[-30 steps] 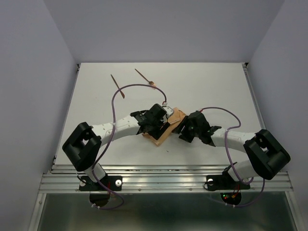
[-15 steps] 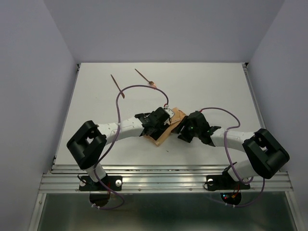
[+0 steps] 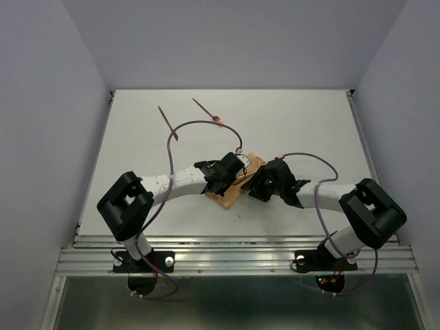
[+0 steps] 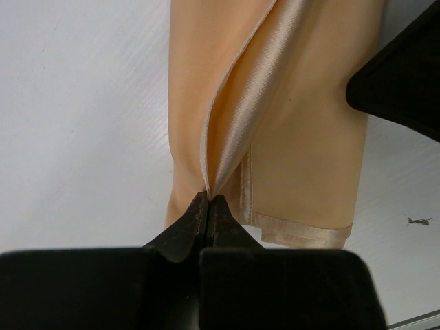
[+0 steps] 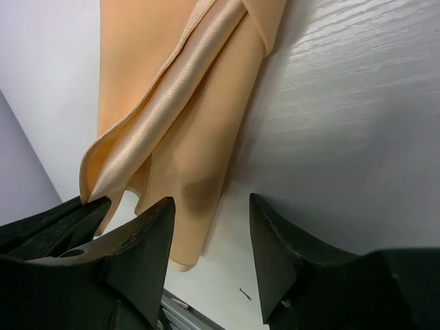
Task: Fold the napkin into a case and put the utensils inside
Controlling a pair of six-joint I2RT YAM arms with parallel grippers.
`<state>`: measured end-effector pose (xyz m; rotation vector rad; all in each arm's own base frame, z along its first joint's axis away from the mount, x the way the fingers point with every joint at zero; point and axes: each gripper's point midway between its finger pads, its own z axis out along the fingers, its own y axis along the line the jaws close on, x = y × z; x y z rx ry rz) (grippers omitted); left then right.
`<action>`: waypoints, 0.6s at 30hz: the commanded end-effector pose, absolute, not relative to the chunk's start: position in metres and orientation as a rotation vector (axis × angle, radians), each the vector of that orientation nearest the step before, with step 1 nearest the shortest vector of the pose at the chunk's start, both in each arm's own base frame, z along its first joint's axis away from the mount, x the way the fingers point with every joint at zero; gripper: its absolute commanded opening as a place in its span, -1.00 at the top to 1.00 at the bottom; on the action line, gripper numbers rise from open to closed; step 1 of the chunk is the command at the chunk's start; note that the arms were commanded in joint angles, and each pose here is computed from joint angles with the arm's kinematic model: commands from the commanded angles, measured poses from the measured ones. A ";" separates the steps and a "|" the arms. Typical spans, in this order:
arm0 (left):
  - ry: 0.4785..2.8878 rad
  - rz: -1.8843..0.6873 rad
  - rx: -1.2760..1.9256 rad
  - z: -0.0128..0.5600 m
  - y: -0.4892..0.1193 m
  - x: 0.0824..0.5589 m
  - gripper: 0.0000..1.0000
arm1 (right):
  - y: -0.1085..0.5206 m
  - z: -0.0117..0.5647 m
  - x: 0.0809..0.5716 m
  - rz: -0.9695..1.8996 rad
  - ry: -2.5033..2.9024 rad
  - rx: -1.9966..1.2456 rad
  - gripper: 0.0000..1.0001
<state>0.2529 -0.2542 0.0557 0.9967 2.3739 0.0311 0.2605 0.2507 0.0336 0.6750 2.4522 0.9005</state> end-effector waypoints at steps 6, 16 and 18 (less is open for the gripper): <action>2.353 -0.094 1.015 0.073 -0.275 0.248 1.00 | 0.260 0.015 0.258 0.851 2.498 0.665 0.22; 2.378 -0.367 1.038 0.079 -0.307 0.224 1.00 | 0.262 0.010 0.258 0.829 2.511 0.651 0.57; 2.382 -0.403 1.041 0.077 -0.310 0.220 1.00 | 0.264 0.009 0.257 0.829 2.516 0.641 0.59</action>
